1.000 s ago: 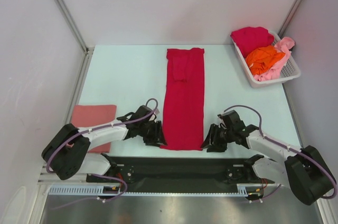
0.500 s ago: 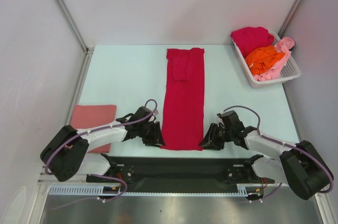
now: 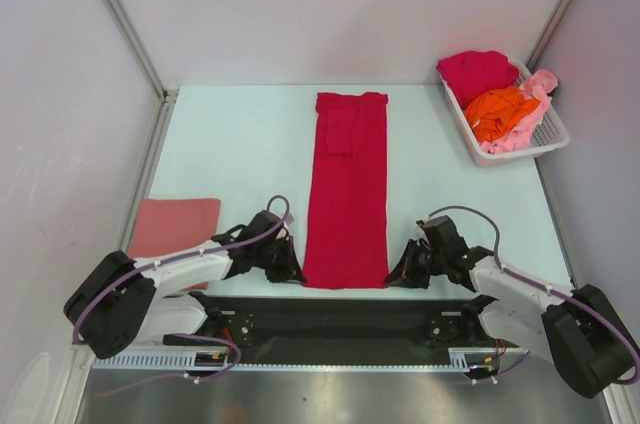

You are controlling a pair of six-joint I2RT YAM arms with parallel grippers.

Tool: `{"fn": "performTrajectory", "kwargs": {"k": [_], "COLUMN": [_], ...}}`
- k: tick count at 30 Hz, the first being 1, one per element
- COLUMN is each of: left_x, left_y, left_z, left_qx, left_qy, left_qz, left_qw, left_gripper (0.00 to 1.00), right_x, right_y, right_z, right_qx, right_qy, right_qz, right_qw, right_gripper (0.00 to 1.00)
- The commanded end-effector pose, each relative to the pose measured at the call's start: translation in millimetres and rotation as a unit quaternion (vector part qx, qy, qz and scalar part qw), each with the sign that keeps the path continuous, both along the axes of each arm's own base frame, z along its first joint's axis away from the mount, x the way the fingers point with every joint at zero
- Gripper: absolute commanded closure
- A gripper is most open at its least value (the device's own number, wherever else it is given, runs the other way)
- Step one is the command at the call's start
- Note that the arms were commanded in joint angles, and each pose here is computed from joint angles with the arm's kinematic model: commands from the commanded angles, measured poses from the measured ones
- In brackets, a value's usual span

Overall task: Fold and stack the t-shirts
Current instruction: Fold the tshirt

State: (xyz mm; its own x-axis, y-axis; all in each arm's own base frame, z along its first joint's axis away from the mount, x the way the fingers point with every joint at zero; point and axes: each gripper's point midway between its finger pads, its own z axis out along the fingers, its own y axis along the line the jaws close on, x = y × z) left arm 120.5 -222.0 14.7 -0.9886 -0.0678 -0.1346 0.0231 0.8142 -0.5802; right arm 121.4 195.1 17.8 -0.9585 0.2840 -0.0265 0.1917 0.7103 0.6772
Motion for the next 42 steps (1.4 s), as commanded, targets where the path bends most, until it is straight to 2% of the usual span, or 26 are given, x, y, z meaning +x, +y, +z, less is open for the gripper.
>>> {"fn": "performTrajectory", "kwargs": {"k": [1, 7, 12, 15, 21, 23, 28, 29, 34, 37, 39, 42], "left_x": [-9, -28, -25, -14, 32, 57, 115, 128, 192, 219, 231, 248], "left_y": [-10, -30, -33, -36, -44, -43, -37, -40, -38, -36, -36, -37], "left_z": [11, 26, 39, 55, 97, 112, 111, 124, 131, 139, 129, 119], "left_qx": [-0.036, -0.088, -0.105, -0.107, -0.112, -0.123, -0.099, -0.106, -0.096, -0.096, -0.091, -0.097], "left_qy": [0.005, 0.014, 0.001, -0.024, -0.073, -0.092, -0.081, -0.098, -0.109, -0.12, -0.11, -0.098], "left_qz": [0.021, 0.035, 0.053, 0.059, 0.085, 0.094, 0.101, 0.093, 0.092, 0.088, 0.089, 0.09], "left_qw": [0.999, 0.995, 0.993, 0.992, 0.987, 0.984, 0.987, 0.985, 0.985, 0.984, 0.986, 0.986], "left_gripper": [1.0, 1.0, 1.0, 1.0, 1.0, 1.0, 1.0, 1.0, 1.0, 1.0, 1.0, 1.0], "right_x": [-15, -23, -32, -21, 35, 68, 133, 154, 205, 233, 244, 262], "right_y": [-9, -5, -6, -6, -5, -8, -9, -7, -3, -1, -3, -6], "right_z": [-5, 10, 24, 42, 84, 97, 113, 114, 109, 104, 90, 93], "right_qx": [-0.019, 0.007, 0.025, 0.022, 0.009, 0.013, 0.011, 0.01, 0.011, 0.016, 0.012, 0.011], "right_qy": [0.018, 0.005, -0.004, -0.023, -0.067, -0.079, -0.079, -0.076, -0.063, -0.058, -0.033, -0.037], "right_qz": [0.008, 0.021, 0.022, 0.019, 0.032, 0.022, 0.028, 0.028, 0.027, 0.031, 0.031, 0.029], "right_qw": [1.0, 1.0, 0.999, 0.999, 0.997, 0.997, 0.996, 0.997, 0.998, 0.998, 0.999, 0.999], "right_gripper": [1.0, 1.0, 1.0, 1.0, 1.0, 1.0, 1.0, 1.0, 1.0, 1.0, 1.0, 1.0]}}
